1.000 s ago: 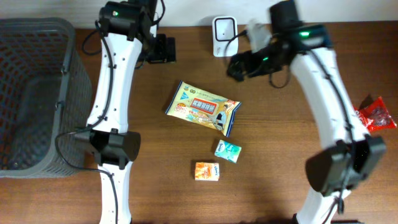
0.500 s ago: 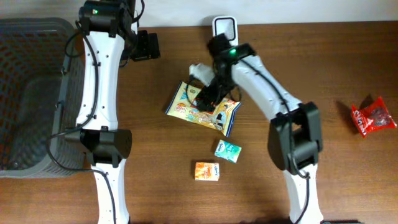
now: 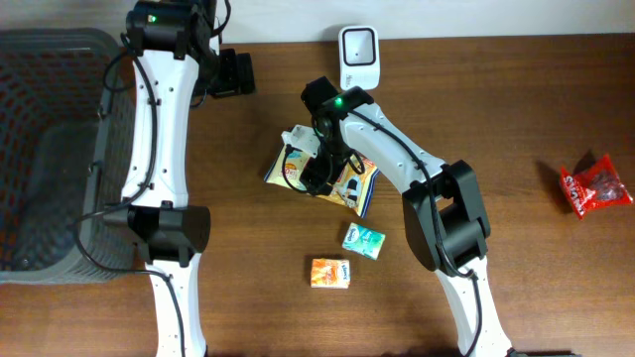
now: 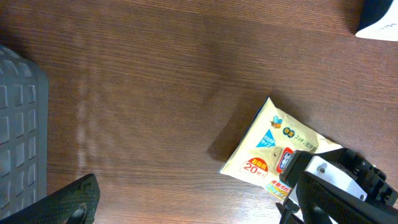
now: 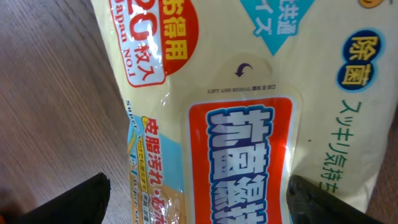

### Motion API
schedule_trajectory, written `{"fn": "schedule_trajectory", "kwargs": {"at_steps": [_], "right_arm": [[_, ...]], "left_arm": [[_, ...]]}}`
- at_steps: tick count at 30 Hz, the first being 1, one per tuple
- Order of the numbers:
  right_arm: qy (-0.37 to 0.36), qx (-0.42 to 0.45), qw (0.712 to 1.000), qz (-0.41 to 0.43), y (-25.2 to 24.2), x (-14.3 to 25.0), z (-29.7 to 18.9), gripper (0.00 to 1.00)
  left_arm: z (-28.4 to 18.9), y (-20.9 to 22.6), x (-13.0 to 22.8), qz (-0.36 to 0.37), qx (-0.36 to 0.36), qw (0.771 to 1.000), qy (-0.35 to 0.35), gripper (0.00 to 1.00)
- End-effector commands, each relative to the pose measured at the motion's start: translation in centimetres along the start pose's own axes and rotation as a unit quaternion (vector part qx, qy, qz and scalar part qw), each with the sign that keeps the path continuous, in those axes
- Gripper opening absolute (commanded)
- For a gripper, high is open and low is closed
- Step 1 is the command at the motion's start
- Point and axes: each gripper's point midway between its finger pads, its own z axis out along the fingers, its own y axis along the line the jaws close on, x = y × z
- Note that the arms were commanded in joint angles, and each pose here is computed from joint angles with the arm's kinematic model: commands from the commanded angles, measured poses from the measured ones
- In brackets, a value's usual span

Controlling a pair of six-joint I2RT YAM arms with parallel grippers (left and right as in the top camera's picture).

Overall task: Scan the item barcode
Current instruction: 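Reach the right gripper to the wipes pack and grasp it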

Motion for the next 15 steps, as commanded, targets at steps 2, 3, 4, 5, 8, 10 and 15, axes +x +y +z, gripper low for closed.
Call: {"fn": "schedule_trajectory", "kwargs": {"at_steps": [2, 3, 4, 5, 8, 10, 15], "right_arm": [[0.022, 0.002, 1.000, 0.001, -0.63, 0.94, 1.95, 0.78], [0.023, 0.001, 1.000, 0.002, -0.64, 0.96, 2.06, 0.69], [0.023, 0.001, 1.000, 0.003, -0.68, 0.95, 2.16, 0.59], [0.023, 0.001, 1.000, 0.004, -0.69, 0.97, 2.28, 0.52], [0.027, -0.001, 1.000, 0.007, -0.68, 1.15, 2.63, 0.43], [0.030, 0.002, 0.999, 0.018, -0.81, 1.25, 2.76, 0.34], [0.022, 0.016, 0.996, 0.081, -1.24, 0.74, 1.91, 0.04]], "left_arm": [[0.61, 0.43, 0.13, -0.007, -0.009, 1.000, 0.008, 0.99], [0.61, 0.44, 0.17, -0.007, -0.009, 1.000, 0.009, 0.99], [0.61, 0.45, 0.20, -0.007, -0.009, 1.000, 0.009, 0.99], [0.61, 0.45, 0.20, -0.007, -0.009, 1.000, 0.009, 0.99], [0.61, 0.48, 0.26, -0.007, -0.009, 1.000, 0.011, 0.99], [0.61, 0.47, 0.29, -0.006, -0.009, 1.000, 0.011, 0.99], [0.61, 0.56, 0.26, -0.007, -0.010, 1.000, 0.011, 0.99]]}}
